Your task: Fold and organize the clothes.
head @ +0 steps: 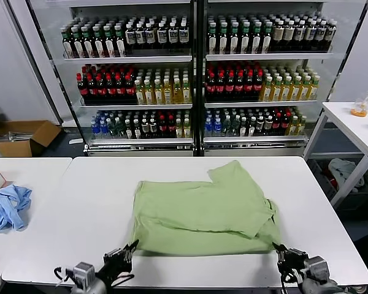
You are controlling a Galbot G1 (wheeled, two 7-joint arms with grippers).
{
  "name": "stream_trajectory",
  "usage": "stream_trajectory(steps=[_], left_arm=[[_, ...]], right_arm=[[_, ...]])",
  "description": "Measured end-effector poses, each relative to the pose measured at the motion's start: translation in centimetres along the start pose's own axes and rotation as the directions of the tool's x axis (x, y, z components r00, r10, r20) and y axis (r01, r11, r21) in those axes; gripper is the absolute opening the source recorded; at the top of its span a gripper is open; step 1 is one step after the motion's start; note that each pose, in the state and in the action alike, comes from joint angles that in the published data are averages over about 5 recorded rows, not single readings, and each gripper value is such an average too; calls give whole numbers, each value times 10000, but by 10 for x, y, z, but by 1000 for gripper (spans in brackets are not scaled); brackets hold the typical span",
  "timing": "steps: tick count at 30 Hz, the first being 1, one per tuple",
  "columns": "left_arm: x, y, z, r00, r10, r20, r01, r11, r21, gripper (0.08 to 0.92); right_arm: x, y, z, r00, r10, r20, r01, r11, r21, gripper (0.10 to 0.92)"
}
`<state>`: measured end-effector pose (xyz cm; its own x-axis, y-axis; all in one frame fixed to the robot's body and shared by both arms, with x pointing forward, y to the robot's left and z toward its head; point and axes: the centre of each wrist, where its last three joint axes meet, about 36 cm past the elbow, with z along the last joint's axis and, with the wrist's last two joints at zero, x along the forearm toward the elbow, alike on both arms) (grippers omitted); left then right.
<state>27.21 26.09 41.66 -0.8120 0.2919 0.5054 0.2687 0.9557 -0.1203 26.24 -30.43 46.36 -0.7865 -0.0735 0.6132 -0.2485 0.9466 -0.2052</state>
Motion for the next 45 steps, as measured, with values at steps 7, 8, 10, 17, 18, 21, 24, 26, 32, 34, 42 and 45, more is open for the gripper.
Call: stream_trajectory(steps=[7, 8, 10, 17, 18, 21, 24, 26, 32, 34, 42, 45], left_arm=[[28, -9, 4, 9994, -68, -328, 62, 9998, -204, 162], [31, -9, 3, 9995, -83, -318, 76, 9997, -235, 187], [35, -8, 0, 9996, -137, -250, 130, 9995, -304, 248], [35, 4, -19, 9981, -466, 391, 482, 9981, -395, 447], [33, 6, -22, 9975, -509, 493, 528, 9979, -379, 473], [22, 15, -28, 9949, -688, 733, 713, 9969, -323, 560], [6, 25, -35, 9917, -906, 912, 935, 9952, -291, 647], [-7, 32, -39, 9893, -1064, 1001, 1097, 9936, -275, 707], [-50, 48, -53, 9819, -1502, 1150, 1542, 9877, -266, 817], [-63, 51, -58, 9806, -1581, 1157, 1622, 9864, -264, 821], [-113, 59, -78, 9816, -1586, 1061, 1607, 9869, -112, 823], [-131, 61, -84, 9823, -1574, 1018, 1591, 9872, -86, 823]], right_arm=[[19, 3, -9, 9988, 173, 447, -188, 9993, 320, 309], [21, 3, -11, 9982, 208, 569, -228, 9992, 343, 335], [22, 1, -16, 9963, 276, 816, -306, 9989, 358, 395], [7, -9, -38, 9843, 552, 1676, -565, 9984, 29, 595], [2, -10, -41, 9823, 600, 1772, -598, 9982, -67, 629], [-18, -15, -52, 9775, 691, 1991, -628, 9973, -377, 716], [-44, -19, -65, 9741, 730, 2138, -602, 9960, -655, 788], [-63, -22, -75, 9722, 762, 2212, -597, 9950, -804, 810], [-120, -29, -104, 9704, 870, 2254, -628, 9917, -1122, 822], [-138, -29, -113, 9711, 874, 2220, -618, 9909, -1199, 823], [-198, -25, -147, 9770, 767, 1989, -502, 9896, -1351, 823], [-218, -23, -159, 9796, 731, 1871, -473, 9892, -1389, 823]])
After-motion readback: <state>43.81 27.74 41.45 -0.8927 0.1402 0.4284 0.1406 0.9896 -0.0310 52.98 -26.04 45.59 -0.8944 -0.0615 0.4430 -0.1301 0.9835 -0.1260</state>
